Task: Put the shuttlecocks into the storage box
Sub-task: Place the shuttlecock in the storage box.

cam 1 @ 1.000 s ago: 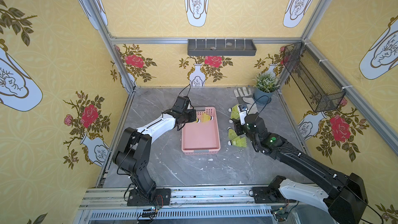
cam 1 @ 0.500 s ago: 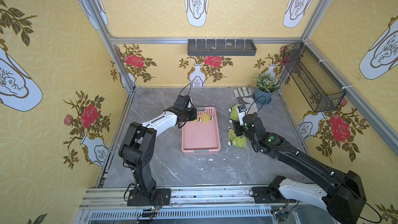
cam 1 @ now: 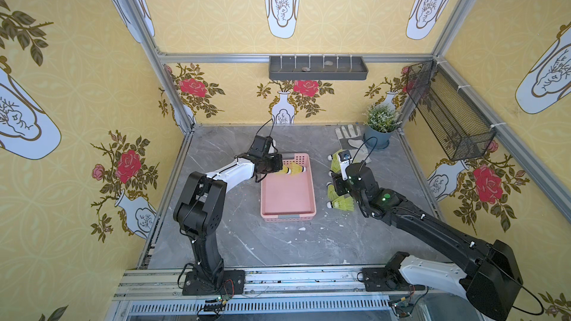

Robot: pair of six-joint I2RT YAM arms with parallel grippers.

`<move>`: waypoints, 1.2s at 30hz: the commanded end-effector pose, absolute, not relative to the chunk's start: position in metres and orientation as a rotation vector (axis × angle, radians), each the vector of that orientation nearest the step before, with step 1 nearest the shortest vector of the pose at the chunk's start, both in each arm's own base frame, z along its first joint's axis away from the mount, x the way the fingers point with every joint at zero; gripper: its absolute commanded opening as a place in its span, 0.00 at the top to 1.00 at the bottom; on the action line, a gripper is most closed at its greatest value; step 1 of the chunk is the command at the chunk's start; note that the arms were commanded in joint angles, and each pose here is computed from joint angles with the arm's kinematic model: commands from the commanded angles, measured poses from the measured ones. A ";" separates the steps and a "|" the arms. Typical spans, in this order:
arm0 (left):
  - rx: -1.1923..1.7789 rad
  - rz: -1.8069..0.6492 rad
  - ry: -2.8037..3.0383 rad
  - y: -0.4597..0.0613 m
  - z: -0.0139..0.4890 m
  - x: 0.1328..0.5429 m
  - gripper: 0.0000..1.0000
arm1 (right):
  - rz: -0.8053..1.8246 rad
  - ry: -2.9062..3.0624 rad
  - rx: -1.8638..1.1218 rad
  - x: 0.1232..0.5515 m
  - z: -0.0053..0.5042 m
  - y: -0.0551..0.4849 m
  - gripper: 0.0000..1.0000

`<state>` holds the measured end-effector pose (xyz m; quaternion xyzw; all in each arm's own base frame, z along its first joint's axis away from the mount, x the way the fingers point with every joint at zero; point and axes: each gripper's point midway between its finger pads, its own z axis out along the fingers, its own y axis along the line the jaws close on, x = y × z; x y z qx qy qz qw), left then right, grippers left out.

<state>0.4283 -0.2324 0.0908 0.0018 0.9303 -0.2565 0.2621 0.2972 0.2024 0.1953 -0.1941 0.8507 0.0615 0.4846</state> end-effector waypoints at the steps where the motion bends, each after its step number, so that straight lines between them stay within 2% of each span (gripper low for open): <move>1: 0.013 -0.706 2.509 -0.235 0.089 0.433 1.00 | 0.162 2.063 -0.469 0.300 0.199 0.206 0.44; 19: 0.002 -0.761 2.521 -0.238 0.080 0.437 0.98 | 0.183 2.110 -0.495 0.301 0.183 0.216 0.44; 21: -0.001 -0.759 2.525 -0.238 0.079 0.437 0.93 | 0.182 2.112 -0.497 0.301 0.182 0.216 0.44; 22: -0.005 -0.755 2.527 -0.237 0.078 0.437 0.84 | 0.181 2.114 -0.497 0.301 0.182 0.215 0.44; 23: -0.006 -0.752 2.530 -0.237 0.077 0.437 0.81 | 0.183 2.114 -0.495 0.301 0.182 0.216 0.44; 26: -0.004 -0.740 2.532 -0.236 0.078 0.437 0.75 | 0.182 2.119 -0.495 0.301 0.180 0.215 0.44; 28: -0.004 -0.722 2.534 -0.234 0.079 0.437 0.67 | 0.182 2.118 -0.493 0.301 0.181 0.215 0.44; 36: 0.002 -0.651 2.521 -0.225 0.091 0.439 0.53 | 0.164 2.117 -0.475 0.302 0.181 0.212 0.43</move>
